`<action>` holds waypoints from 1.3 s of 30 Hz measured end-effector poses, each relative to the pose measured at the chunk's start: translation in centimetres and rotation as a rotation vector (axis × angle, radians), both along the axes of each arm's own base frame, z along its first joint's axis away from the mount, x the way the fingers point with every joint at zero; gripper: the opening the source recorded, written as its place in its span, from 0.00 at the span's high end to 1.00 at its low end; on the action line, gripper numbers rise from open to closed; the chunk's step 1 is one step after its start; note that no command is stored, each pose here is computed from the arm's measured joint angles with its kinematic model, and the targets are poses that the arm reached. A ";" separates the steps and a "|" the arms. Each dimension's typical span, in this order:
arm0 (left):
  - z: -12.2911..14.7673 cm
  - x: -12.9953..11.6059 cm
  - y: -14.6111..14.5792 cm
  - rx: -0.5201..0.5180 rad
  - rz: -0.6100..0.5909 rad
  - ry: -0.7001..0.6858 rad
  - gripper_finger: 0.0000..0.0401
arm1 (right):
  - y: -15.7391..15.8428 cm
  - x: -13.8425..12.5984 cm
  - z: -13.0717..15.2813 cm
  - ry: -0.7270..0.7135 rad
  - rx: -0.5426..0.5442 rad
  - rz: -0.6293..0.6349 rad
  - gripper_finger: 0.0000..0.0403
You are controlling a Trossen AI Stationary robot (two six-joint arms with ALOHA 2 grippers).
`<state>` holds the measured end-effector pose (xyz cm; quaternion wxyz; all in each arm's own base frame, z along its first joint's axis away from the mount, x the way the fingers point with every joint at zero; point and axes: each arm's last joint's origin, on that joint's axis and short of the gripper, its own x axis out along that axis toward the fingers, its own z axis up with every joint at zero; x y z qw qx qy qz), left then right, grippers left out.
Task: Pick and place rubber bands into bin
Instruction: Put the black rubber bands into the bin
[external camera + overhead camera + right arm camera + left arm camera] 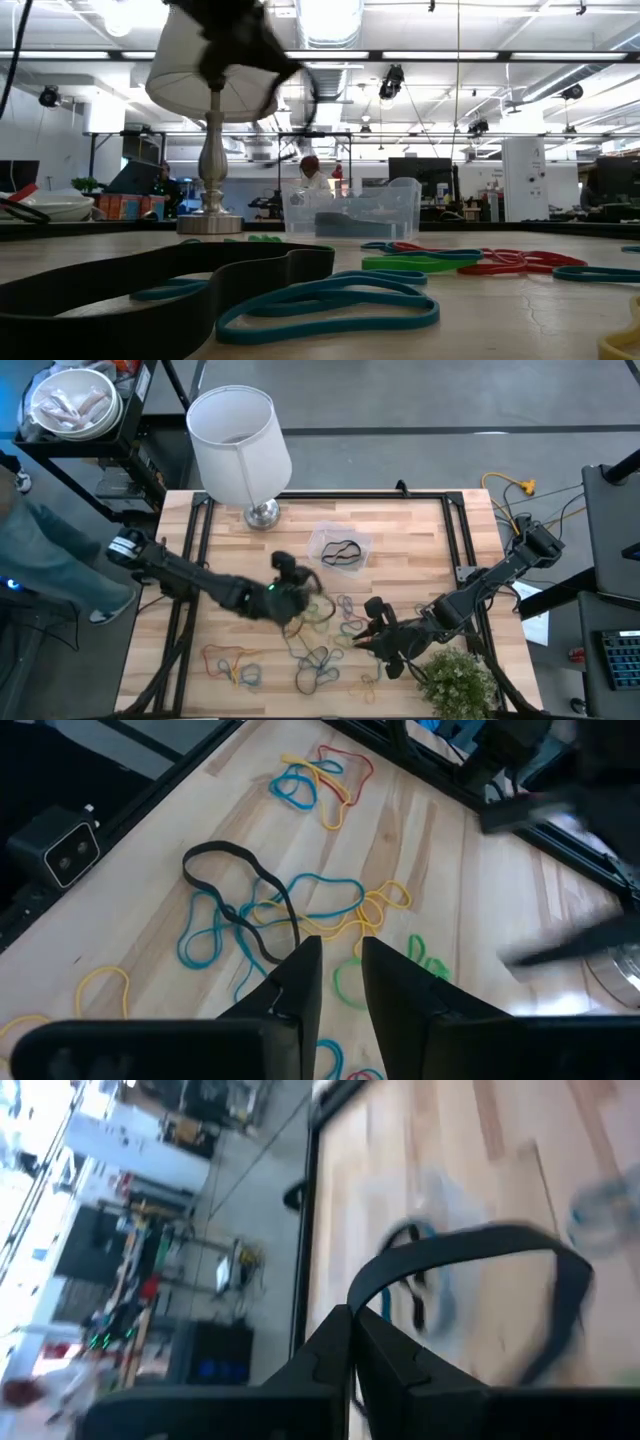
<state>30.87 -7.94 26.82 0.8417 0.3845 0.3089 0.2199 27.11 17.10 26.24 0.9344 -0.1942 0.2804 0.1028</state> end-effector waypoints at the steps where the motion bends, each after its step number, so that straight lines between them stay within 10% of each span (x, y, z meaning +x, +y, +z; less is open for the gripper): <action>1: 0.4 0.5 0.6 -0.005 -0.018 -0.024 1.00 | 0.0 0.0 0.0 0.000 0.000 0.000 0.82; 17: -0.1 4.2 11.1 -0.069 -0.090 -0.130 1.00 | -0.1 -0.1 -0.3 0.023 -0.011 -0.001 0.83; 39: -5.6 8.2 15.0 -0.269 -0.002 0.049 0.86 | -0.2 -0.3 -0.4 0.043 -0.001 -0.015 0.84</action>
